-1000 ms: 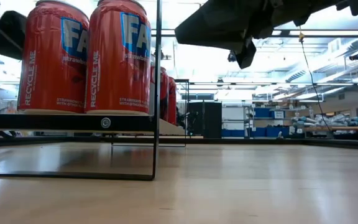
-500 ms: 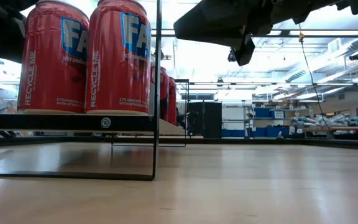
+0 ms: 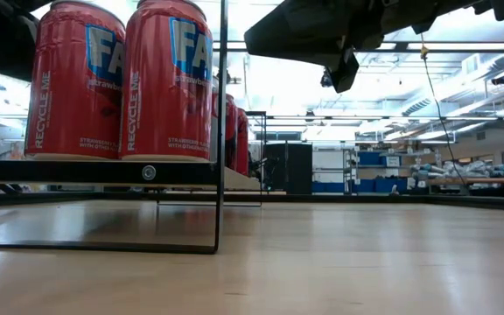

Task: Place canned beverage on shelf
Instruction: Adjust the blue soda can on the shelf

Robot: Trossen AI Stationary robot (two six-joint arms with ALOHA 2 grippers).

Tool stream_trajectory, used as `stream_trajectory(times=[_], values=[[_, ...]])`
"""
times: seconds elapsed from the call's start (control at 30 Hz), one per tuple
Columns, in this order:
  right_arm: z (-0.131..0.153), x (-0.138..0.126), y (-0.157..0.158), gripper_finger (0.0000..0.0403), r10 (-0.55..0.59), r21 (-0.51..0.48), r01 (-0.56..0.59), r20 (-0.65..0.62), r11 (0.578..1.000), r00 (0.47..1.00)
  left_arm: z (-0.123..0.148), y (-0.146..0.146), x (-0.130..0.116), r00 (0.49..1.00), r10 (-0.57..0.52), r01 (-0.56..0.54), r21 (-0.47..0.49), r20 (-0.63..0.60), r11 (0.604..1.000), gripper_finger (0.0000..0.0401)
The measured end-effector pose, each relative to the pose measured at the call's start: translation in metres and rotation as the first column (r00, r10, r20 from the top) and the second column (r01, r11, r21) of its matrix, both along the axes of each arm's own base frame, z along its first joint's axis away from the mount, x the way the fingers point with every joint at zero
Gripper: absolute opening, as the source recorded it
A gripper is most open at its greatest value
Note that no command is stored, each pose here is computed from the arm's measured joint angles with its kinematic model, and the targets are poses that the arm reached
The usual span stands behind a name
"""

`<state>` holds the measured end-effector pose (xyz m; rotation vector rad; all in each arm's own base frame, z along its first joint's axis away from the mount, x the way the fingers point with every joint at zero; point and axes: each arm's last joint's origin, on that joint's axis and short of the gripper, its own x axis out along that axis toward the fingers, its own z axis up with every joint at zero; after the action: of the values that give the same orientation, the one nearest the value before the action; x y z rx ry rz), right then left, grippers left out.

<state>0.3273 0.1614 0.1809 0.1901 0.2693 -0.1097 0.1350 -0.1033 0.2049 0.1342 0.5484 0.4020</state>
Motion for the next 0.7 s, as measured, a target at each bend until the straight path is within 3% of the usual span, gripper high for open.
stream_trajectory(times=[0.7], values=[[-0.0001,0.0,0.0,0.0049,0.0,0.0,0.0,0.0,1.0,1.0,0.0027,-0.0025,0.0029,0.998,0.012,-0.011,-0.029,0.054,1.0,0.0298]])
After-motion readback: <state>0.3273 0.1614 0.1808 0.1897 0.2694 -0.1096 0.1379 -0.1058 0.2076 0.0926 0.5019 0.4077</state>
